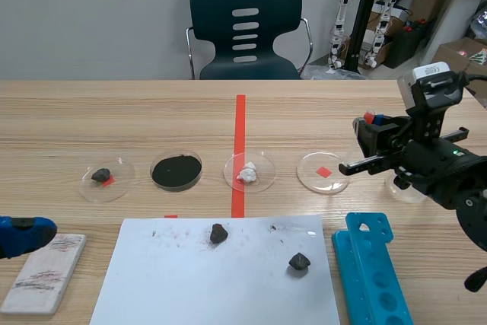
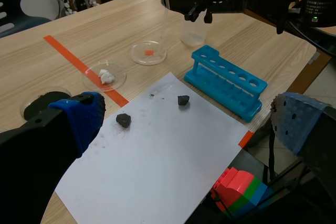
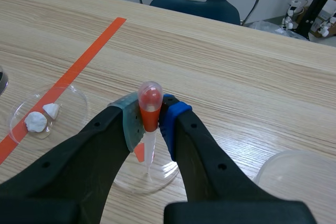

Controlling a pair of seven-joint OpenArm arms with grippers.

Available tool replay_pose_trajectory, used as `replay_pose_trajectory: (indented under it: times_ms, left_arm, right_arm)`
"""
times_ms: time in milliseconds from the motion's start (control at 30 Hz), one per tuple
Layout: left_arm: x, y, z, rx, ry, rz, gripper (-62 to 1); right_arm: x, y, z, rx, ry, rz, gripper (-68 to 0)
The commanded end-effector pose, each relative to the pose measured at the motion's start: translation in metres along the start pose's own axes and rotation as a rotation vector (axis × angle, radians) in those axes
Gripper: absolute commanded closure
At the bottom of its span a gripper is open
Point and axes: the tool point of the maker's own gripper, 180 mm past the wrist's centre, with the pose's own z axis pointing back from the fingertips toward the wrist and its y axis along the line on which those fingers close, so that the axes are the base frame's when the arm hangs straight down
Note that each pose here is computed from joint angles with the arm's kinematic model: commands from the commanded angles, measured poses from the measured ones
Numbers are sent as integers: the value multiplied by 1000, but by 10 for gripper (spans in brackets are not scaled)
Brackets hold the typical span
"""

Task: Draw acid from the petri dish

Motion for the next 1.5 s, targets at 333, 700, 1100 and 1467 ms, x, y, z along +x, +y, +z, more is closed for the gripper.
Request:
replay_pose_trajectory:
  times_ms: [333, 700, 1100, 1467]
  left_arm:
    - [5, -2, 0, -4, -19, 8, -623]
    - [5, -2, 0, -4, -19, 8, -623]
    - [5, -2, 0, -4, -19, 8, -623]
    - [5, -2, 0, -4, -19, 8, -623]
  right_arm:
    - [12, -5, -2, -5, -38, 1, -90]
    - [12, -5, -2, -5, -39, -2, -99]
    - [12, -5, -2, -5, -40, -2, -111]
    - [12, -5, -2, -5, -40, -2, -111]
